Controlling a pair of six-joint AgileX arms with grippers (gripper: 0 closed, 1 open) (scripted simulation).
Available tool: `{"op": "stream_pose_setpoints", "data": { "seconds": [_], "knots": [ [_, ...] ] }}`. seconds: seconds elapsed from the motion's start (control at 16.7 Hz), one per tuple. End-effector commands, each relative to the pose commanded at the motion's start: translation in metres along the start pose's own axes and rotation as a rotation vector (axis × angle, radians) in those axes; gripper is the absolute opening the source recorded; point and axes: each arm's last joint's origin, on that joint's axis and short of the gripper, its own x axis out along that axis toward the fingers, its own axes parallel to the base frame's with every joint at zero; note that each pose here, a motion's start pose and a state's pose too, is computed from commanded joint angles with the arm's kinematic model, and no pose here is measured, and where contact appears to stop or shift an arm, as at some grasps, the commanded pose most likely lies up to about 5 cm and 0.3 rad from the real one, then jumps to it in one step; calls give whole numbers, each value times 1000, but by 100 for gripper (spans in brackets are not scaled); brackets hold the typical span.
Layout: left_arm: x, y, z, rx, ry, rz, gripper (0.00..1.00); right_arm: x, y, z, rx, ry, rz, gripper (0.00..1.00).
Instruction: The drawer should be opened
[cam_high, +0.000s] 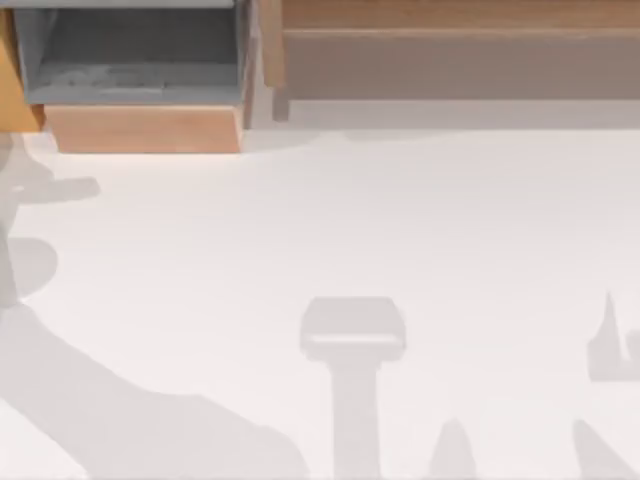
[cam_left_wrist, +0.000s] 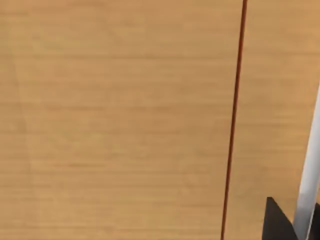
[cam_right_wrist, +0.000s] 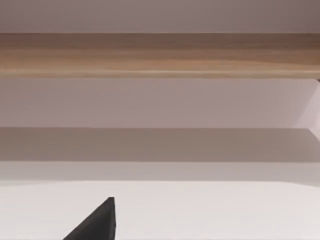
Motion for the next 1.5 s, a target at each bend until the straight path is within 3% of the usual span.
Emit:
{"op": "stream_pose_setpoints", "data": {
  "seconds": [0.54, 1.08, 1.5],
  "knots": [
    [-4, -3, -3, -7, 6, -10, 0, 0, 0, 0, 0, 0, 0, 100],
    [-62, -5, -2, -14, 3, -18, 0, 0, 0, 0, 0, 0, 0, 100],
    [-67, -5, -3, -11, 4, -15, 0, 0, 0, 0, 0, 0, 0, 100]
  ]
}}
